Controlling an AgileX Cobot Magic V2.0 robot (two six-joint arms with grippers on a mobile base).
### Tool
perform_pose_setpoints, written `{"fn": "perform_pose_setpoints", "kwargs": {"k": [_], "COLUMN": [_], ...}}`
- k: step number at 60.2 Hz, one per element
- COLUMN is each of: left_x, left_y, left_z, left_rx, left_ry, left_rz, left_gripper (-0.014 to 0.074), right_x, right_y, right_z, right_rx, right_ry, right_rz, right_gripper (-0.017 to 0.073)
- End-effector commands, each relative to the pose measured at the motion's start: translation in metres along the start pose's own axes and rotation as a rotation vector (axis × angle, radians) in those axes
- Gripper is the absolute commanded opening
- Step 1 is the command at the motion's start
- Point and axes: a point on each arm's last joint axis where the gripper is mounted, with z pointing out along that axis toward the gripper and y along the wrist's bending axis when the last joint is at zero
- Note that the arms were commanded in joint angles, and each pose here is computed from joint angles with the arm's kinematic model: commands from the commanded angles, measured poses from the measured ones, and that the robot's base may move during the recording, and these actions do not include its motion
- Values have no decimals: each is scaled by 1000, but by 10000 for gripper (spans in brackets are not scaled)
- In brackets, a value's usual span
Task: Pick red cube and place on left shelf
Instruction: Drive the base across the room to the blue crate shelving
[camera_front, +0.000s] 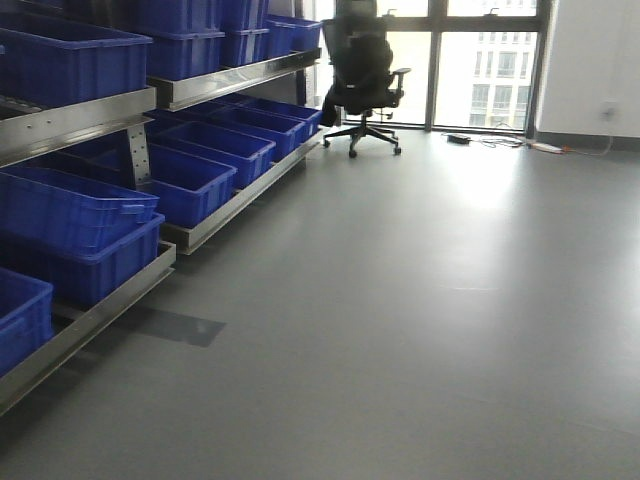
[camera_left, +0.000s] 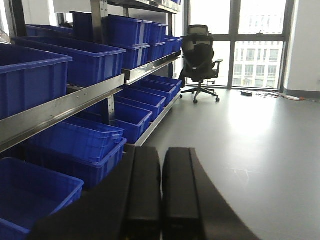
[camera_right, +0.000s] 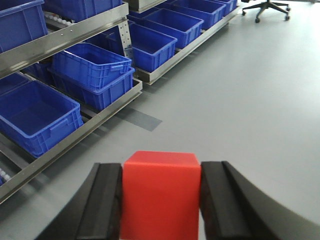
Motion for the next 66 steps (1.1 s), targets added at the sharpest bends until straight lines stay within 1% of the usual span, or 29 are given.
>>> {"fn": "perform_pose_setpoints", "kwargs": {"k": [1, 66], "left_x": [0, 0], "left_y": [0, 0], "left_z": [-1, -1], "left_rx": [2, 2], "left_ry": [-73, -73], "left_rz": [0, 0], "left_gripper": [101, 101], "right_x": [-17, -17], "right_y": [1, 1], "right_z": [-3, -3], "right_rx": [2, 2], "right_ry": [-116, -116], "right_rz": [-8, -8], "right_gripper": [57, 57]}}
